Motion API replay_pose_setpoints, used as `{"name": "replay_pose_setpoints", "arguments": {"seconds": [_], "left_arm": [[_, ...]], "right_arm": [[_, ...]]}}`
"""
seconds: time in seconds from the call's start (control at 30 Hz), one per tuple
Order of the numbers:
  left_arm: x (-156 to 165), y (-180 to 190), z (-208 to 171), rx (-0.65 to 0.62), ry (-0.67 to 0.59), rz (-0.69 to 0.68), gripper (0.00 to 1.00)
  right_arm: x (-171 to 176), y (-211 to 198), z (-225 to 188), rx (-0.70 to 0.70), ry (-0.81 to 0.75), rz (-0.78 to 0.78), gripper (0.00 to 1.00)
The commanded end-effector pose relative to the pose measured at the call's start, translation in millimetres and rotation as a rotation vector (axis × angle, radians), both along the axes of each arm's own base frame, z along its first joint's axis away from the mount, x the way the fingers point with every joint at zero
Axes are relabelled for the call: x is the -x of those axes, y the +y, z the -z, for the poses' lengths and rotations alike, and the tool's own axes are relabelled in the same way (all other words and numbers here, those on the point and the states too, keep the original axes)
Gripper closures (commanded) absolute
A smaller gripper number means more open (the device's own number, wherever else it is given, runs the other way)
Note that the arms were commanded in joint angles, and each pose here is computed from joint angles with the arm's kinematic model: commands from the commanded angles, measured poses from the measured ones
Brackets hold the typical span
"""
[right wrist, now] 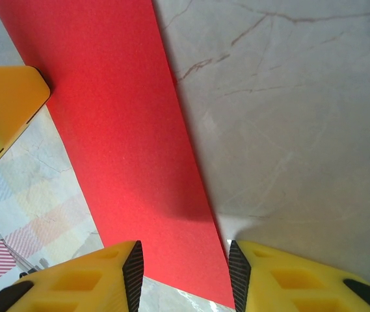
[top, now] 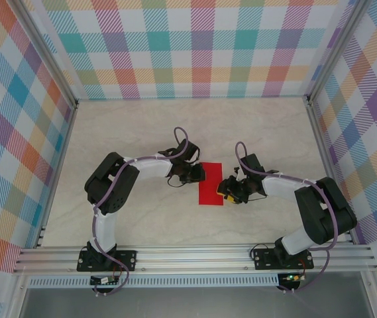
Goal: Fold a paper plane with a square sheet of paper (pick it up from the middle)
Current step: Third fold the triangle at the center of the table.
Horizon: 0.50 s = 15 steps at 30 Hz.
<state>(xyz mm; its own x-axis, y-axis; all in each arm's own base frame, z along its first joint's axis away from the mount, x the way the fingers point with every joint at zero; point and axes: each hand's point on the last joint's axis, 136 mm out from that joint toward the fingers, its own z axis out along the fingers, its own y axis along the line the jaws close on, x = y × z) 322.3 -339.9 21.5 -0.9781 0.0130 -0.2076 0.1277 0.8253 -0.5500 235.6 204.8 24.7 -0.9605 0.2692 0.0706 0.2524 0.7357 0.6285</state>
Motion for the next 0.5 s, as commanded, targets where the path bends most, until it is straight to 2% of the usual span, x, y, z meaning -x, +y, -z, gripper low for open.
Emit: {"name": "replay_pose_setpoints", "arguments": {"seconds": [0.0, 0.47], "left_arm": [[9, 8, 8, 0.009, 0.047, -0.012, 0.87], [13, 24, 12, 0.030, 0.067, -0.033, 0.86]], "right_arm": [[-6, 7, -9, -0.037, -0.045, -0.023, 0.58], [-12, 3, -18, -0.016, -0.081, -0.012, 0.57]]}}
